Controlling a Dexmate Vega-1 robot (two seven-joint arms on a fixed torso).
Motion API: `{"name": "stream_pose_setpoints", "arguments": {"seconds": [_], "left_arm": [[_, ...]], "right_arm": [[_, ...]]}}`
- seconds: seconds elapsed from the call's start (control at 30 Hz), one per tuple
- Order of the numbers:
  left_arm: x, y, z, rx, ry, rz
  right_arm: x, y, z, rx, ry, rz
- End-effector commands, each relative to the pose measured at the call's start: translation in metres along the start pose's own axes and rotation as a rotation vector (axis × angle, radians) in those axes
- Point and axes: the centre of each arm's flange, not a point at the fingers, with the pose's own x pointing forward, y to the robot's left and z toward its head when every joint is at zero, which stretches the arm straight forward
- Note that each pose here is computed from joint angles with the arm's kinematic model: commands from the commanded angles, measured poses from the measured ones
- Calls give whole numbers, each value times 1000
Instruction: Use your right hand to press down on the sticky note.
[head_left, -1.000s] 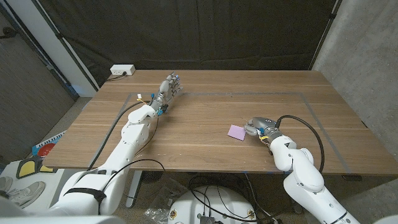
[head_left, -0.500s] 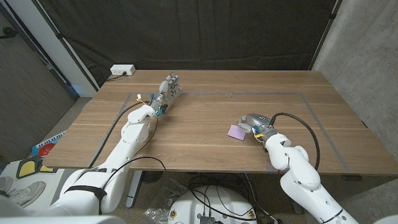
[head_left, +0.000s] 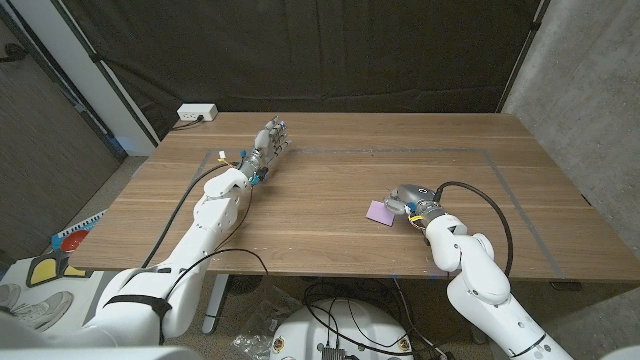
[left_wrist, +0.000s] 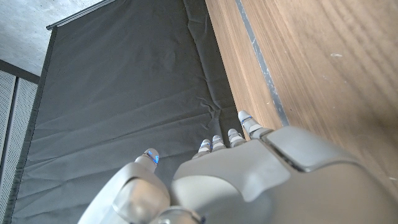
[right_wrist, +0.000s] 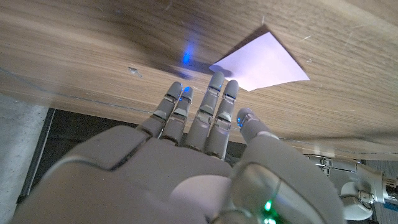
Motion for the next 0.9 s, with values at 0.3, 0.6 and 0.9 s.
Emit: {"name": "stream_pose_setpoints", "arguments": {"seconds": [0.3,0.6,0.9], "left_arm": [[-4,3,2,3,-7,9],[-9,7,2,1,-7,23],[-5,8,1,-3,-5,16]], "right_arm": [[19,10,20,25,-100,64],[31,6,32,48,-155,53],[23,-15,33,158,-226,-107]]}}
